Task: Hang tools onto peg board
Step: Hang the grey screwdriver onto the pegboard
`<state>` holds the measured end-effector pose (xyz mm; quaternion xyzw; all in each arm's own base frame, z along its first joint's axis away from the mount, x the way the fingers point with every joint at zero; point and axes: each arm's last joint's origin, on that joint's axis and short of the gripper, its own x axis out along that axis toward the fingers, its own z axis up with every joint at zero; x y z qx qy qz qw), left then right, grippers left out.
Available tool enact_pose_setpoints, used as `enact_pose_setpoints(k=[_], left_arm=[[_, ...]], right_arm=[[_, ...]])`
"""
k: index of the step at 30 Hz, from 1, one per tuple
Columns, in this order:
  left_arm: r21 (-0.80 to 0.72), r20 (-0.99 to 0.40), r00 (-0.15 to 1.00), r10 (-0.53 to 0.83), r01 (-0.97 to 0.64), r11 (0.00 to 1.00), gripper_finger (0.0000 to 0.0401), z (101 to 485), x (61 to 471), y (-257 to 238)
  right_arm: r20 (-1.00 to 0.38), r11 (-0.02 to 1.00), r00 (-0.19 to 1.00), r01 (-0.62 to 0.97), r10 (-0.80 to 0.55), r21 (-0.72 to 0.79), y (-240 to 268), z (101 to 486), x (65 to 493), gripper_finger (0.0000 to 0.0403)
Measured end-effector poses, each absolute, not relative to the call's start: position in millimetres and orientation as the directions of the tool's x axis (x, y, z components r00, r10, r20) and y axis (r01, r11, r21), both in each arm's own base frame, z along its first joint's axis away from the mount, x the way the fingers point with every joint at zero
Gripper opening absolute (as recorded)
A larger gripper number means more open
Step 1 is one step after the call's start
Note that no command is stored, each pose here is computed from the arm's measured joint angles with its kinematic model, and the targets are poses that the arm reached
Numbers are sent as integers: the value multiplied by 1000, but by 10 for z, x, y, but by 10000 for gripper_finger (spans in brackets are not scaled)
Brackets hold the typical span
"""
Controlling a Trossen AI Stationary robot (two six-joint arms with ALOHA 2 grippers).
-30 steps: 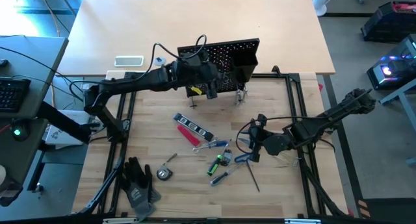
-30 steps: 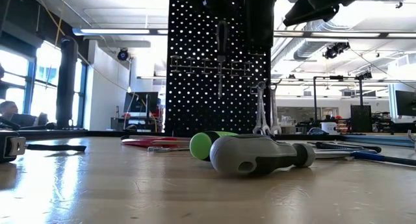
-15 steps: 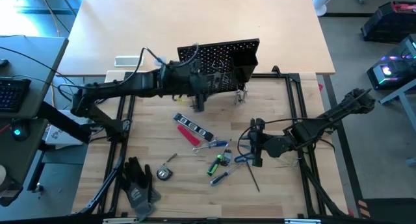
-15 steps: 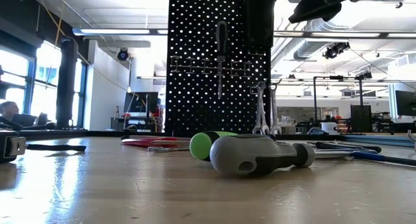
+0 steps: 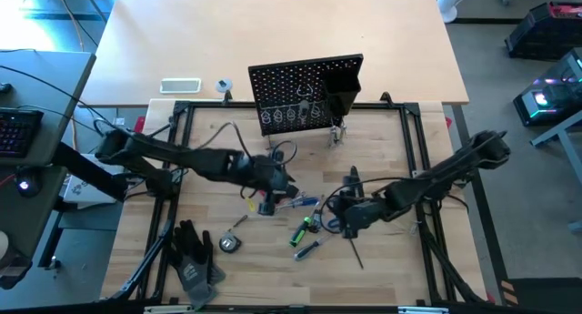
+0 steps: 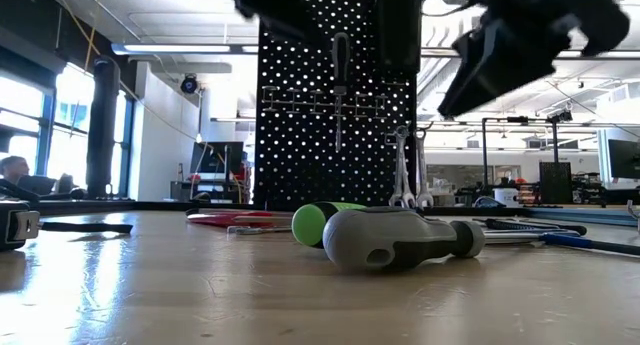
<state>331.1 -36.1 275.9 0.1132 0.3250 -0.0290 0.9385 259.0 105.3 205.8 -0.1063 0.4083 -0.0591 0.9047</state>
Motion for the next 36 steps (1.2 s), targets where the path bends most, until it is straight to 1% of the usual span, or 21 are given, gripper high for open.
enact_pose_setpoints(k=[4,8,10,12,14,15,18,22,25,27,32,36], left_arm=[[161,-640,768,30,95,982,185,2370,3374,-279],[48,-674,734,-85,158,986,173,2113,3487,-282],[13,-683,716,-143,207,978,167,2006,3532,-350],[4,-692,702,-168,237,972,161,1918,3562,-434],[3,-706,683,-189,269,963,156,1831,3579,-512],[5,-711,675,-197,285,959,153,1795,3583,-555],[0,-724,656,-212,308,951,148,1697,3597,-656],[-23,-741,633,-225,311,950,147,1600,3601,-751],[-35,-745,626,-233,312,949,146,1584,3586,-824],[-27,-744,628,-227,312,950,146,1592,3574,-874],[1,-744,633,-214,321,947,146,1656,3521,-973],[2,-741,634,-220,330,944,146,1677,3507,-1004]], right_arm=[[-748,973,633,36,-200,-230,1013,1986,2632,115],[-755,976,630,28,-184,-215,1012,1983,2634,115],[-774,986,621,-13,-124,-168,1030,1979,2633,115],[-784,990,620,-100,-13,-95,1084,1984,2644,115],[-761,977,639,-209,113,-30,1188,1999,2677,115],[-746,967,647,-255,156,-20,1242,1998,2691,115],[-716,934,664,-354,217,-45,1387,1915,2757,115],[-727,894,619,-449,299,-14,1498,1624,2891,115],[-752,886,583,-465,309,4,1506,1400,2968,115],[-753,891,588,-453,295,-4,1498,1334,3001,121],[-714,895,640,-445,286,-41,1489,1374,3051,157],[-706,889,637,-458,311,-22,1492,1426,3096,183]])
